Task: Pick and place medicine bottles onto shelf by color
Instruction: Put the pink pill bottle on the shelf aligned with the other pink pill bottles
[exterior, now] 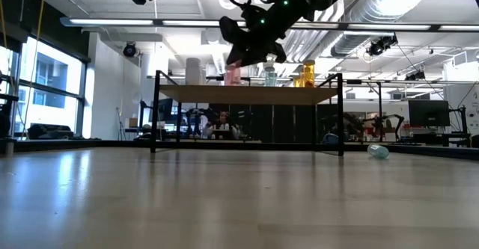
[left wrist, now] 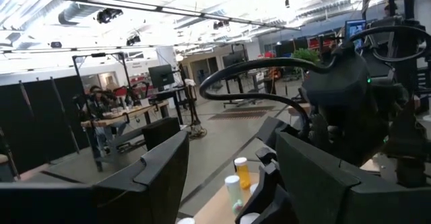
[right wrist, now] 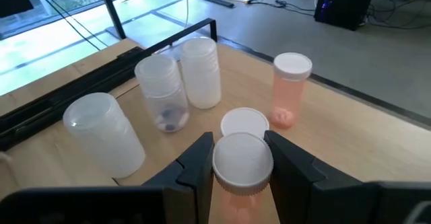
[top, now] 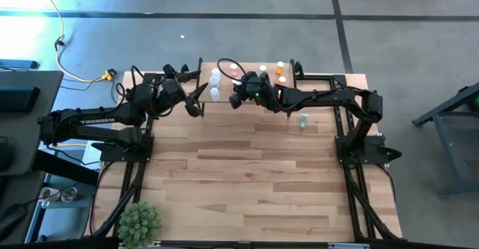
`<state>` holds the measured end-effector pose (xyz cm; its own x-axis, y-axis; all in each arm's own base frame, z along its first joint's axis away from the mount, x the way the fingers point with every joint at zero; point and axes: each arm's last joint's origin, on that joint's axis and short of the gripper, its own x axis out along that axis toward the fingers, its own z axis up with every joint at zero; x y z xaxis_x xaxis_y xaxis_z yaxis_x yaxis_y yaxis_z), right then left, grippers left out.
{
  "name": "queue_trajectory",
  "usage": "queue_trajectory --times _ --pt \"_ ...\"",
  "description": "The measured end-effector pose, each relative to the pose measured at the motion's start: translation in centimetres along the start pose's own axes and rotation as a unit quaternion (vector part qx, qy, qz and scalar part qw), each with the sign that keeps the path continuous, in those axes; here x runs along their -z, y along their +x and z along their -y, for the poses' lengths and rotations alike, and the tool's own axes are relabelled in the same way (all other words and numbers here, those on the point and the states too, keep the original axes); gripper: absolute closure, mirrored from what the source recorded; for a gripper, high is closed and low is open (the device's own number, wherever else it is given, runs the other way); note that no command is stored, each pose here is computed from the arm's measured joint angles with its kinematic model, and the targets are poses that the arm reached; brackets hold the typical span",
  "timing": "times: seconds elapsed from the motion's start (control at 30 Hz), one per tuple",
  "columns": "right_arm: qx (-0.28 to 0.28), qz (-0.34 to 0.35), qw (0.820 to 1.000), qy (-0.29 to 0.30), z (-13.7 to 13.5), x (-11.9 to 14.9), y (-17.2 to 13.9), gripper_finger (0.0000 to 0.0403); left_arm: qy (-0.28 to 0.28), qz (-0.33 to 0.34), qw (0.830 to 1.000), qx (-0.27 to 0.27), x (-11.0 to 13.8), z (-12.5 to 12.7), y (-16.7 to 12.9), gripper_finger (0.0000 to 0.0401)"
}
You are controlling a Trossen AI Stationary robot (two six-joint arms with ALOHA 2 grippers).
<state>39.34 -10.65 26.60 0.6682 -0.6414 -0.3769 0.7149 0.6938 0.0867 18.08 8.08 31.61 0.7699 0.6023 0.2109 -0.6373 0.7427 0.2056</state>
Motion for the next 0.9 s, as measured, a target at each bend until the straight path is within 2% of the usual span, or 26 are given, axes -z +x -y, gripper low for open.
queue_trajectory --times 0.67,0.9 --pt "-0.008 0.005 1.0 0.004 0.43 -0.33 0.27 0.0301 0.004 -0.014 1.0 0.004 0.28 0.08 0.0 0.019" --pt "-0.016 -0.002 1.0 -0.001 -0.19 -0.01 -0.06 0.0301 0.005 -0.02 1.0 -0.016 0.32 -0.04 0.0 0.019"
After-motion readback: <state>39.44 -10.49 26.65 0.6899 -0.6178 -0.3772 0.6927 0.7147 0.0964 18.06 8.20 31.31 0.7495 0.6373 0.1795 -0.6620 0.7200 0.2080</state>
